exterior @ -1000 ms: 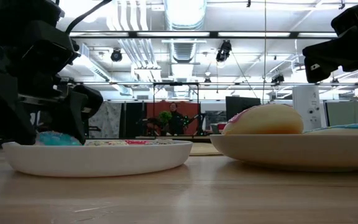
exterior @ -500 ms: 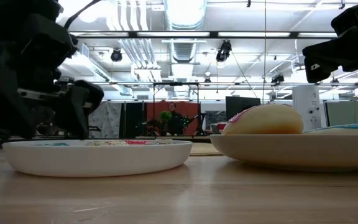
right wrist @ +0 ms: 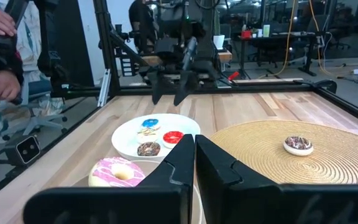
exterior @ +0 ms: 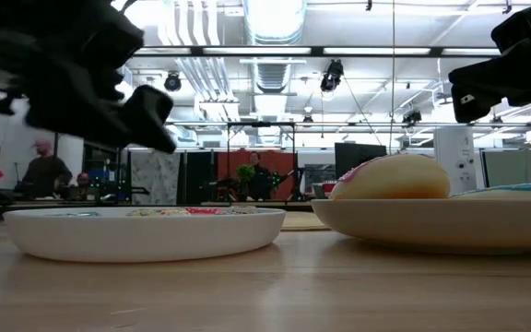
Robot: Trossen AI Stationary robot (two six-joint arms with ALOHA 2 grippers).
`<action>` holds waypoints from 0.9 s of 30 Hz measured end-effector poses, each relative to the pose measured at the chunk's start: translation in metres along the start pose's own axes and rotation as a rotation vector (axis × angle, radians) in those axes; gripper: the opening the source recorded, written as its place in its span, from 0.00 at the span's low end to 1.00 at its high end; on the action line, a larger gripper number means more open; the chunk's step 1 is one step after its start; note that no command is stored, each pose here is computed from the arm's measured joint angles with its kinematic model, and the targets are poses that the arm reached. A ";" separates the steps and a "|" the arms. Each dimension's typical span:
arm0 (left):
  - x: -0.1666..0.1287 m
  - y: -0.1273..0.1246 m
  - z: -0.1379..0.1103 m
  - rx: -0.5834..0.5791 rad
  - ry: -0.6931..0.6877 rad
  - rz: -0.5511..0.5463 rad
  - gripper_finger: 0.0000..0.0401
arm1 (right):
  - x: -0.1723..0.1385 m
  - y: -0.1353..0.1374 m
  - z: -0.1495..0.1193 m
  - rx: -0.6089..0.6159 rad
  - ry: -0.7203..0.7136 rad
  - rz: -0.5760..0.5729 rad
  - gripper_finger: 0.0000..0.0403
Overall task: Pick & Place donuts
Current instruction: Put the small brown donut on the white plate
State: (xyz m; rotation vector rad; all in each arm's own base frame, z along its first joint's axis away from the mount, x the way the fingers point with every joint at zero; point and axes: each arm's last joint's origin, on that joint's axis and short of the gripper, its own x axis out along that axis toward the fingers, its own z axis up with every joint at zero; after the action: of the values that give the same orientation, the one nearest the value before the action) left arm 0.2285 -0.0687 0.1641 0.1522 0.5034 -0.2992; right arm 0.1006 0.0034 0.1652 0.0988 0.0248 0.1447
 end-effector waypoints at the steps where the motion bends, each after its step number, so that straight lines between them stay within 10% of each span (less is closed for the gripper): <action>1: -0.001 0.003 0.003 -0.004 -0.004 0.011 0.57 | 0.000 0.000 0.000 0.001 0.000 -0.001 0.02; 27: -0.029 0.108 0.022 -0.110 -0.014 0.406 0.57 | 0.000 0.000 0.000 0.002 0.000 0.000 0.02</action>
State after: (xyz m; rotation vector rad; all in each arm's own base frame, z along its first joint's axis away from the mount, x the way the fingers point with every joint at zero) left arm 0.2488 0.0357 0.2052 0.1420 0.4619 0.1237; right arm 0.1006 0.0034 0.1652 0.1008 0.0249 0.1447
